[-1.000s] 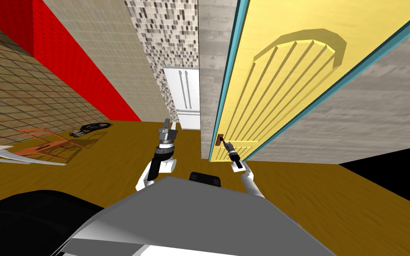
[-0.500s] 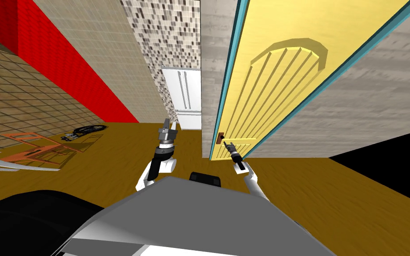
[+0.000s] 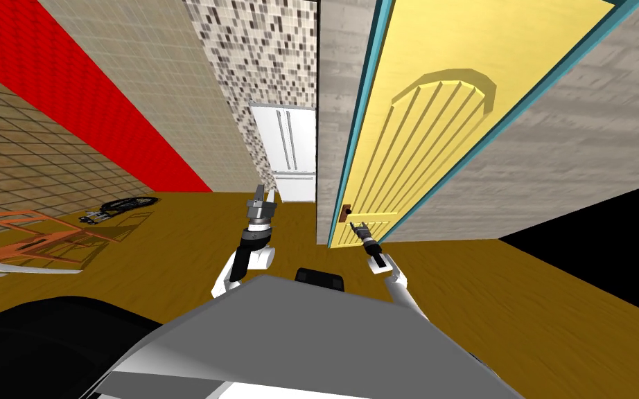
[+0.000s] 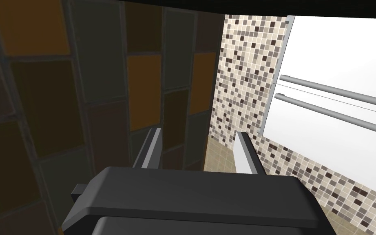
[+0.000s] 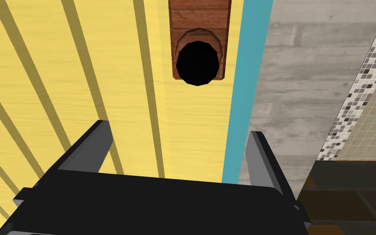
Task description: Push the door open
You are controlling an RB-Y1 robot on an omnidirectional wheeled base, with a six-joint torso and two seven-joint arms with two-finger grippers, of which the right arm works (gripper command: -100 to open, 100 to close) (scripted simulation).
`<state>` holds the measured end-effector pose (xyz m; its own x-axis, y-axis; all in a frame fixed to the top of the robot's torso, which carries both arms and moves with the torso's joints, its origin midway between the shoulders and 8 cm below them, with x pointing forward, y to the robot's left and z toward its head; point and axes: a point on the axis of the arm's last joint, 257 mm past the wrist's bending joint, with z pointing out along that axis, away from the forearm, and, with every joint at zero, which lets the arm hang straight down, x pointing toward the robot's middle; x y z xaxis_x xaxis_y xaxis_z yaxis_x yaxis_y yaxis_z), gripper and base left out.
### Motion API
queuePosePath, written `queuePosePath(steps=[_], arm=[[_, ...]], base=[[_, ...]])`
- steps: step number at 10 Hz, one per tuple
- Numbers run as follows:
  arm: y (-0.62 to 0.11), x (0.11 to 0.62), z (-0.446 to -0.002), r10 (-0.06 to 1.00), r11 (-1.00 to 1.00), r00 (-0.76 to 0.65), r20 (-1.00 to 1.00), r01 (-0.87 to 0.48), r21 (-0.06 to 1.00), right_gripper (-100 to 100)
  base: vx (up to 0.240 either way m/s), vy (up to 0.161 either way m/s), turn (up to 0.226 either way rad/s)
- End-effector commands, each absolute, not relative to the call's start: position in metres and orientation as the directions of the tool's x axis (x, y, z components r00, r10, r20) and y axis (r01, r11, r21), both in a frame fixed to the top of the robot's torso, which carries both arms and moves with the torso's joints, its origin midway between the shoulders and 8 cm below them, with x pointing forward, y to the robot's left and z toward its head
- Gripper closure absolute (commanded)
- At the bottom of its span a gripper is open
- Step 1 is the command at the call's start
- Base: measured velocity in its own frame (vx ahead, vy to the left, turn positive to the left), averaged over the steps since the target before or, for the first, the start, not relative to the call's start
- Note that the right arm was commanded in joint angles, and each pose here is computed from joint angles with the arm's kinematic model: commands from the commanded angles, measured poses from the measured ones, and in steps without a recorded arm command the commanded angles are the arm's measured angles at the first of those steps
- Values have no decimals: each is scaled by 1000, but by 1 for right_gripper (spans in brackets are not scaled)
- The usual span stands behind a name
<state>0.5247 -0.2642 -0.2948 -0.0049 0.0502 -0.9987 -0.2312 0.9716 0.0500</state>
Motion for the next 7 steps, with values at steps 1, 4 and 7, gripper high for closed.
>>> queuePosePath(steps=[1,4,7], arm=[[-268,522,-296,0,972,0,-1000,-233,0,-100],[-267,524,-296,14,974,-1,-1000,-227,14,-100],[-268,526,-296,13,976,1,-1000,-218,12,-100]], base=[[-63,85,-56],[95,28,10],[192,43,33]])
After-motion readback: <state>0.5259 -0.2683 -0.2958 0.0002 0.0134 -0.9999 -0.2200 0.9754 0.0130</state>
